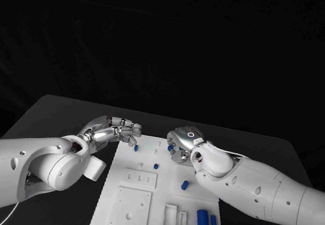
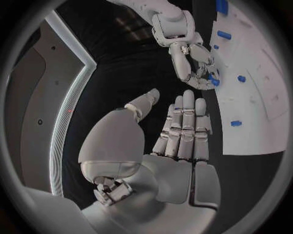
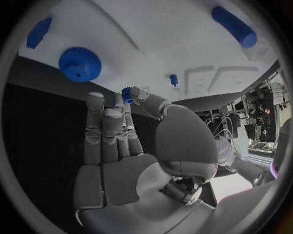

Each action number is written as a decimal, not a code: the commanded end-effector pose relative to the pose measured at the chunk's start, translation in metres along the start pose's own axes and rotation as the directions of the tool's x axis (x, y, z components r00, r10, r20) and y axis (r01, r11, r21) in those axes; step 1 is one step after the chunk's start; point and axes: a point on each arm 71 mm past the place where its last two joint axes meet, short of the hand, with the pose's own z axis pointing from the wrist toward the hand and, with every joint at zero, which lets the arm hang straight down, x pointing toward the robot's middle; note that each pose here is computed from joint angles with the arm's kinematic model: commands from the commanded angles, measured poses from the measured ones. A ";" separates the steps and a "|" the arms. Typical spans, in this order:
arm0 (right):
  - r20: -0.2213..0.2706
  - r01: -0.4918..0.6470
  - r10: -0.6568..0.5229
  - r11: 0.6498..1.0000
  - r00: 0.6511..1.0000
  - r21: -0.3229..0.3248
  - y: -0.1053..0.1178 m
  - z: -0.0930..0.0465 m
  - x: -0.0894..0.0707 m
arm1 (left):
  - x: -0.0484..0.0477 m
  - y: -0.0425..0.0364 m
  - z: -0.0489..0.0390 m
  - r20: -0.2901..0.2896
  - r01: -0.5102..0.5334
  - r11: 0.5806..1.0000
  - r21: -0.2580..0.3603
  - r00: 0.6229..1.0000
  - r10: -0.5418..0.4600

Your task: Assemble the parts on the task board

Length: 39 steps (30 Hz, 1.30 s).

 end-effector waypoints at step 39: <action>0.046 0.067 -0.069 0.997 0.997 0.039 0.021 0.030 -0.003 | 0.0108 -0.0053 0.0052 -0.028 0.006 1.000 0.016 1.000 -0.005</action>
